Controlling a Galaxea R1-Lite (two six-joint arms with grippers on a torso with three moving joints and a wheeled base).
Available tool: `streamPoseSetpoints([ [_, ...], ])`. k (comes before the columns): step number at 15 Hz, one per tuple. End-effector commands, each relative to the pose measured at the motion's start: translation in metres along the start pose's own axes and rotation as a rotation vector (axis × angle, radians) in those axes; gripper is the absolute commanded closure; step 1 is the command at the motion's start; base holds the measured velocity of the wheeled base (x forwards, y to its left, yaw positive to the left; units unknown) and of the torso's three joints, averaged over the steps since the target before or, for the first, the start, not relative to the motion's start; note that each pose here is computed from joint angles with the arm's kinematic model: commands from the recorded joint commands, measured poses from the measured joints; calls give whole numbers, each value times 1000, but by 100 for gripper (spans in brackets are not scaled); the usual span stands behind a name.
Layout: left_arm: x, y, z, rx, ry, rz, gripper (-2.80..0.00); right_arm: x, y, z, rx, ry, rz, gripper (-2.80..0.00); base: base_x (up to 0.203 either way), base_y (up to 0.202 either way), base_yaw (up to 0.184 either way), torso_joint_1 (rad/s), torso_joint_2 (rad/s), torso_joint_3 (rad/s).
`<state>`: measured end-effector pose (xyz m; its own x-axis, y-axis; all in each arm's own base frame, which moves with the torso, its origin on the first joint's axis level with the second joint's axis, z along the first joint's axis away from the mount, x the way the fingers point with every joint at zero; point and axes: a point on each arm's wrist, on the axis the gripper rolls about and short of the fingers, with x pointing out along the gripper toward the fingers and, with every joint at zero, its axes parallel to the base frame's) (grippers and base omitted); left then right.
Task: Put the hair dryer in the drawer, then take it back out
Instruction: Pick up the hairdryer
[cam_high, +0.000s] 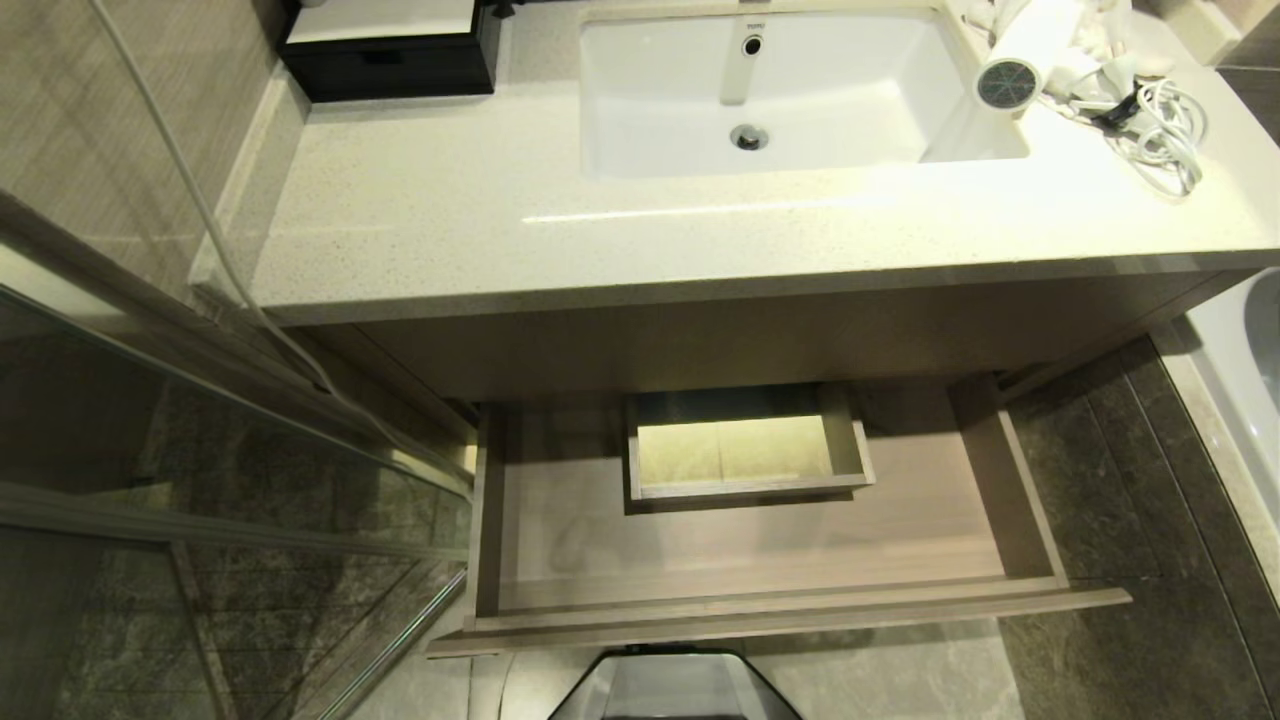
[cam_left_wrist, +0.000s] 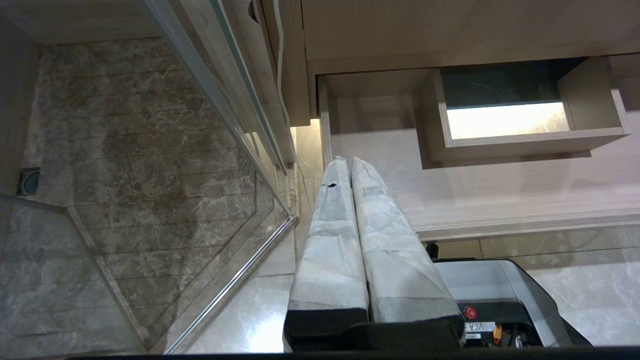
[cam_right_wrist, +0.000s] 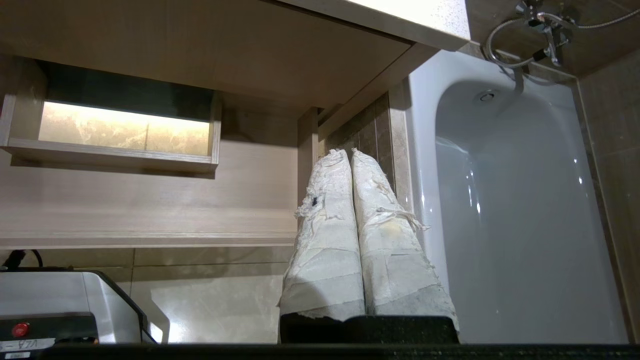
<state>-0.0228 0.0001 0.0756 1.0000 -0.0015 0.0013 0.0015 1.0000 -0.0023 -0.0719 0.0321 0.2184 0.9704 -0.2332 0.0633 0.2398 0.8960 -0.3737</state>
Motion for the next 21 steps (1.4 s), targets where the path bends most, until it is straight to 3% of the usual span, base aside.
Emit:
streamPoseSetpoints([
  [1,0,0,0,0,0,0,0,0,0,1,-8,-4,0,0,0,0,0,0,0,0],
  [7,0,0,0,-1,1,0,0,3,-2,3,-8,3,4,0,0,0,0,76,1,72],
  [21,0,0,0,1,1,0,0,5,-2,2,-9,23,-22,0,0,0,0,294,-102,189],
])
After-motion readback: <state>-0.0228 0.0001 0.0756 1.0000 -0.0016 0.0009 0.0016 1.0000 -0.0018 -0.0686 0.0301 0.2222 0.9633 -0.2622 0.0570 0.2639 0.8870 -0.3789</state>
